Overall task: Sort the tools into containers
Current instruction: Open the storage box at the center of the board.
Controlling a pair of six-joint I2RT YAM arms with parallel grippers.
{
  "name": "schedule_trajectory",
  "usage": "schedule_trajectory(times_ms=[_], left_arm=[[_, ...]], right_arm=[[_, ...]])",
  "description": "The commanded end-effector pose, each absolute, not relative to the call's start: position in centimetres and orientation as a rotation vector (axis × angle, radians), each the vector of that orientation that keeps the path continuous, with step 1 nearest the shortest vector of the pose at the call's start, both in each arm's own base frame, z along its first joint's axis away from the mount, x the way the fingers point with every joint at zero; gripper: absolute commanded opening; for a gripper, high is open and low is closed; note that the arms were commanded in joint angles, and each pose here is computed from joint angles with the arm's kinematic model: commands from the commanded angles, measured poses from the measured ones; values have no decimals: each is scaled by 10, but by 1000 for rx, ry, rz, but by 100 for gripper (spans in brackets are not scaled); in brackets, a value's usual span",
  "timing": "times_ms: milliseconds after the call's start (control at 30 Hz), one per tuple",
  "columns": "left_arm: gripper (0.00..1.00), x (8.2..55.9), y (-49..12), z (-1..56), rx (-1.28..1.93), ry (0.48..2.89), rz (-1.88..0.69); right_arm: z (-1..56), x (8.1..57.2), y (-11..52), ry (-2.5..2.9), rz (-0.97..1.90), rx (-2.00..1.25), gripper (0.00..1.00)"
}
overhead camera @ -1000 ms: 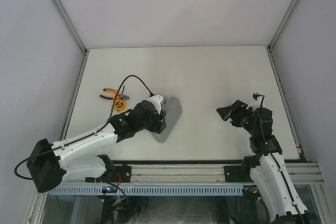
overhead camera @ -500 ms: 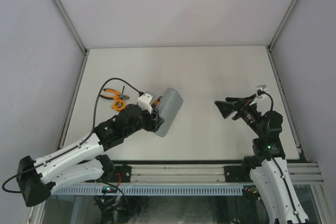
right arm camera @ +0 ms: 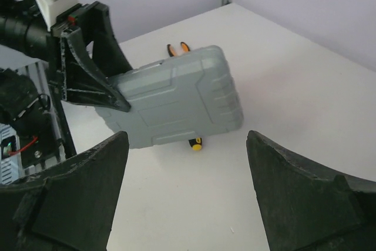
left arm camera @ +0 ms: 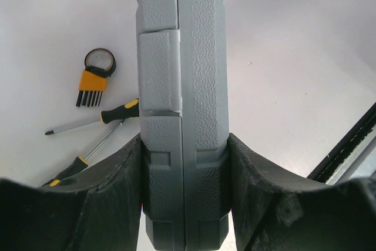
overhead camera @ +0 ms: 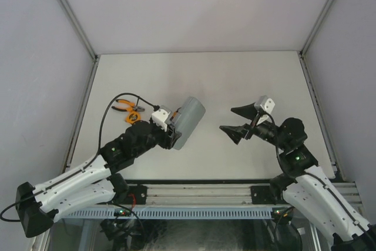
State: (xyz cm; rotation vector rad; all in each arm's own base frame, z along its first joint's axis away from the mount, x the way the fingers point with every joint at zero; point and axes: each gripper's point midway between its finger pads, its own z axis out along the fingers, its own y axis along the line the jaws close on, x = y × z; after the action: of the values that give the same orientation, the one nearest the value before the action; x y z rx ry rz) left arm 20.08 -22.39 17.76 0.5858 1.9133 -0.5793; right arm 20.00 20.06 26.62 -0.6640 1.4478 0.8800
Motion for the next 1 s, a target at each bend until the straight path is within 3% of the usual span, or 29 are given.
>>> schedule_trajectory(times_ms=[0,267,533,967], left_arm=[[0,201,-238,212,676,1726,-637],[0,191,-245,221,992,1542,-556],[0,175,-255,219,1267,1461,-550],[0,151,-252,221,1436,1377,-578]], right_arm=[[292,196,215,1322,789,-842,81],[315,150,228,1183,885,-1155,80],[321,122,225,1080,802,-1411,81],[267,151,267,1214,726,-1668,81]])
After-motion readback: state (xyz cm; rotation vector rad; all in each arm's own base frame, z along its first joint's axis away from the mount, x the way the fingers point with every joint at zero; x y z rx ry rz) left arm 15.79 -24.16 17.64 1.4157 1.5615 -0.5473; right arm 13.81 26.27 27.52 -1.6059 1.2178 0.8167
